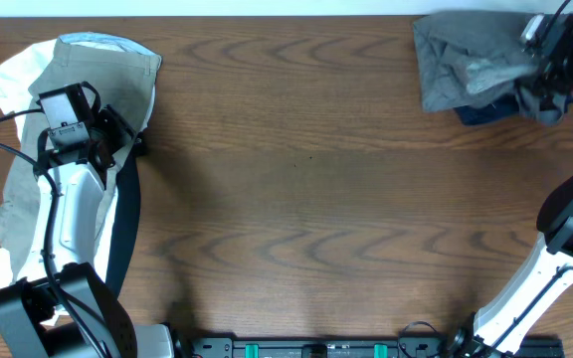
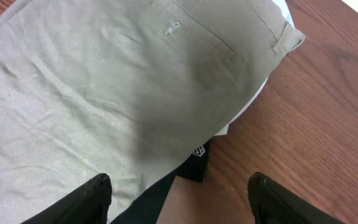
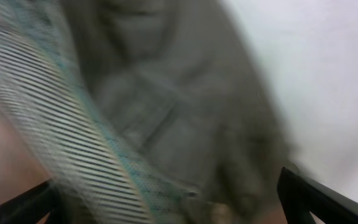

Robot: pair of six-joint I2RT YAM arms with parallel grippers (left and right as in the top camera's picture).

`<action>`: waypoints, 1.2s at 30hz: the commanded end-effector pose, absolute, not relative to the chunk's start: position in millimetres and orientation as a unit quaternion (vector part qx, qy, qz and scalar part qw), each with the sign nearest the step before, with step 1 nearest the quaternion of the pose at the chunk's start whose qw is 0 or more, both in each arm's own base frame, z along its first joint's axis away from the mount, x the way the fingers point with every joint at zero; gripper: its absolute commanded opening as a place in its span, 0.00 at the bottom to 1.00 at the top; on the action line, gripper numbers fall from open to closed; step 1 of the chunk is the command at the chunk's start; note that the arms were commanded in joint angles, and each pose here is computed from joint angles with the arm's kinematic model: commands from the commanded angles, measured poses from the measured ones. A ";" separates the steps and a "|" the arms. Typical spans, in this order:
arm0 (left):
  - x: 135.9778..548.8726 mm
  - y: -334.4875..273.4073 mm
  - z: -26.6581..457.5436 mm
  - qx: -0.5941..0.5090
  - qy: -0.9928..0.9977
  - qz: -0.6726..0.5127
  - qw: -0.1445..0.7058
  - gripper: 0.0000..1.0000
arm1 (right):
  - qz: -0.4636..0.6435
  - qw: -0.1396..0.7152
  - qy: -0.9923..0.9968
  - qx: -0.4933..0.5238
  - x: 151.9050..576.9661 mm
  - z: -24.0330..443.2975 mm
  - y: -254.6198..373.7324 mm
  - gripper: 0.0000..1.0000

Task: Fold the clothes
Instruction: 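Lower the shorts onto the navy garment and open the right gripper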

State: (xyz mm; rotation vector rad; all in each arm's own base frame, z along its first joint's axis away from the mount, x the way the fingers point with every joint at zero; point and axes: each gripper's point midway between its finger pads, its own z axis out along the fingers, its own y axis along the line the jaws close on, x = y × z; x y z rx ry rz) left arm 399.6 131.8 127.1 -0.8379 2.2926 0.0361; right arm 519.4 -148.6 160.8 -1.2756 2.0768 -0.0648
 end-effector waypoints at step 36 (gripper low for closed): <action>400.8 133.1 129.7 -0.331 0.878 0.011 0.345 0.72 | 0.079 0.354 0.932 0.005 627.6 59.9 -99.5 0.99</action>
